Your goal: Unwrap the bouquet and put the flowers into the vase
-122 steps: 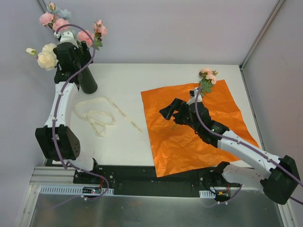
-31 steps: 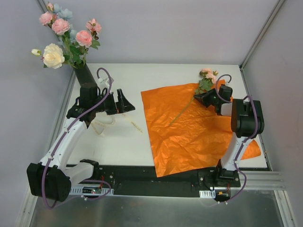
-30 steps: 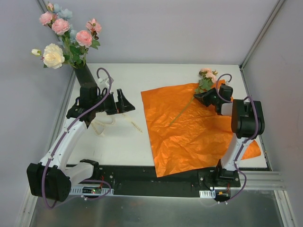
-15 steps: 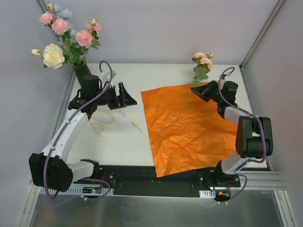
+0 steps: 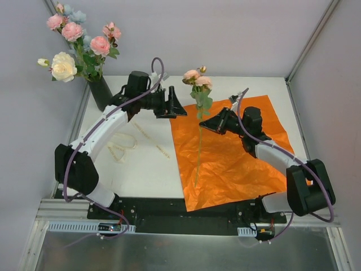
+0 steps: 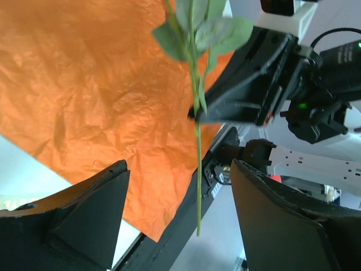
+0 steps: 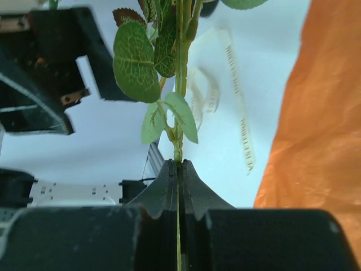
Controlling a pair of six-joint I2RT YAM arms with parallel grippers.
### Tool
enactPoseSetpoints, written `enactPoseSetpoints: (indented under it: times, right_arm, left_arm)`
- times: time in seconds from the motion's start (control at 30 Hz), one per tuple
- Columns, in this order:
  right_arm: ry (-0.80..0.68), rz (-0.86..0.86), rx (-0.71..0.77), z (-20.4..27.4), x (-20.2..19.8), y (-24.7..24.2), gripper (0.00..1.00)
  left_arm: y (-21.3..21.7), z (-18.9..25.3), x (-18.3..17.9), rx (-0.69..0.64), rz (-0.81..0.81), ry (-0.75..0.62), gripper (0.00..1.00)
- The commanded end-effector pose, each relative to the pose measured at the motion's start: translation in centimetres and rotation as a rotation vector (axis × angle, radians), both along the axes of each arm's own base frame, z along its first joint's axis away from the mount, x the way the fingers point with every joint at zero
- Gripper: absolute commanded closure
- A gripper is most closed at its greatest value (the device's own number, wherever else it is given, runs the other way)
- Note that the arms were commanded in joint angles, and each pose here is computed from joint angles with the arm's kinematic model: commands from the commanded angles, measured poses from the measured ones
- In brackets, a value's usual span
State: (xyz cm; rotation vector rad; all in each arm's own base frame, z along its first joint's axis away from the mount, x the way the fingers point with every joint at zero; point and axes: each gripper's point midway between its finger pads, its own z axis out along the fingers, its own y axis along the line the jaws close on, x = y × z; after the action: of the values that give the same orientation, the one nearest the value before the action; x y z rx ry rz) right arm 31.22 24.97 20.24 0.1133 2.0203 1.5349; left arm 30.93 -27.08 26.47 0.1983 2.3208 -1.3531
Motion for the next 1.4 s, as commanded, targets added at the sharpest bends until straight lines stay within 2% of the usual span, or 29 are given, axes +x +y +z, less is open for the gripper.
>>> enactPoseSetpoints:
  times: [0.0, 0.13, 0.2, 0.37, 0.47, 0.5, 0.57, 0.63, 0.77, 0.9, 1.0, 1.1, 1.23, 1.37]
  right_arm:
    - [-0.162, 0.063, 0.055, 4.3, -2.4, 1.7, 1.0]
    - [-0.183, 0.098, 0.068, 5.2, -4.0, 3.0, 1.0]
    - [-0.188, 0.115, 0.069, 5.3, -4.6, 3.5, 1.0]
    - [-0.192, 0.128, 0.069, 5.3, -5.3, 4.1, 1.0]
    - [-0.183, 0.12, 0.064, 4.8, -5.3, 4.1, 1.0]
    - [-0.18, 0.114, 0.062, 4.7, -5.3, 4.0, 1.0]
    - [-0.172, 0.093, 0.056, 4.2, -5.0, 3.9, 0.96]
    - [-0.164, 0.079, 0.054, 4.0, -5.0, 3.8, 0.83]
    - [-0.153, 0.039, 0.048, 3.5, -4.9, 3.3, 0.5]
    - [-0.167, 0.0, 0.031, 3.4, -5.1, 2.5, 0.28]
    - [-0.177, -0.037, -0.005, 3.0, -5.3, 1.7, 0.01]
    - [-0.192, -0.067, -0.04, 2.8, -5.6, 0.8, 0.0]
    - [-0.216, -0.123, -0.086, 2.3, -5.9, -0.8, 0.01]
    - [-0.243, -0.162, -0.1, 2.5, -5.8, -1.7, 0.01]
  left_arm:
    - [-3.4, 2.0, -0.1, -0.038, -0.076, -0.042, 0.26]
    - [-5.6, 0.8, 0.1, -0.026, -0.1, -0.031, 0.29]
    - [-6.5, 0.4, 0.2, -0.033, -0.114, -0.008, 0.35]
    - [-7.9, -1.0, 0.4, -0.044, -0.131, 0.068, 0.67]
    - [-7.9, -1.4, 0.6, -0.042, -0.124, 0.077, 0.97]
    - [-7.9, -1.5, 0.8, -0.041, -0.118, 0.075, 1.0]
    - [-7.9, -1.4, 0.8, -0.041, -0.113, 0.073, 1.0]
    - [-7.9, -1.1, 0.9, -0.04, -0.111, 0.059, 1.0]
    - [-7.3, -1.0, 1.6, -0.009, -0.073, -0.002, 1.0]
    - [-6.1, 0.7, 2.8, 0.028, -0.013, -0.12, 1.0]
    - [-4.1, 2.5, 4.2, 0.087, 0.073, -0.243, 1.0]
    - [-0.6, 5.0, 6.1, 0.178, 0.207, -0.406, 1.0]
    - [6.0, 10.1, 9.0, 0.424, 0.444, -0.71, 1.0]
    - [12.5, 16.4, 10.9, 0.648, 0.687, -0.925, 1.0]
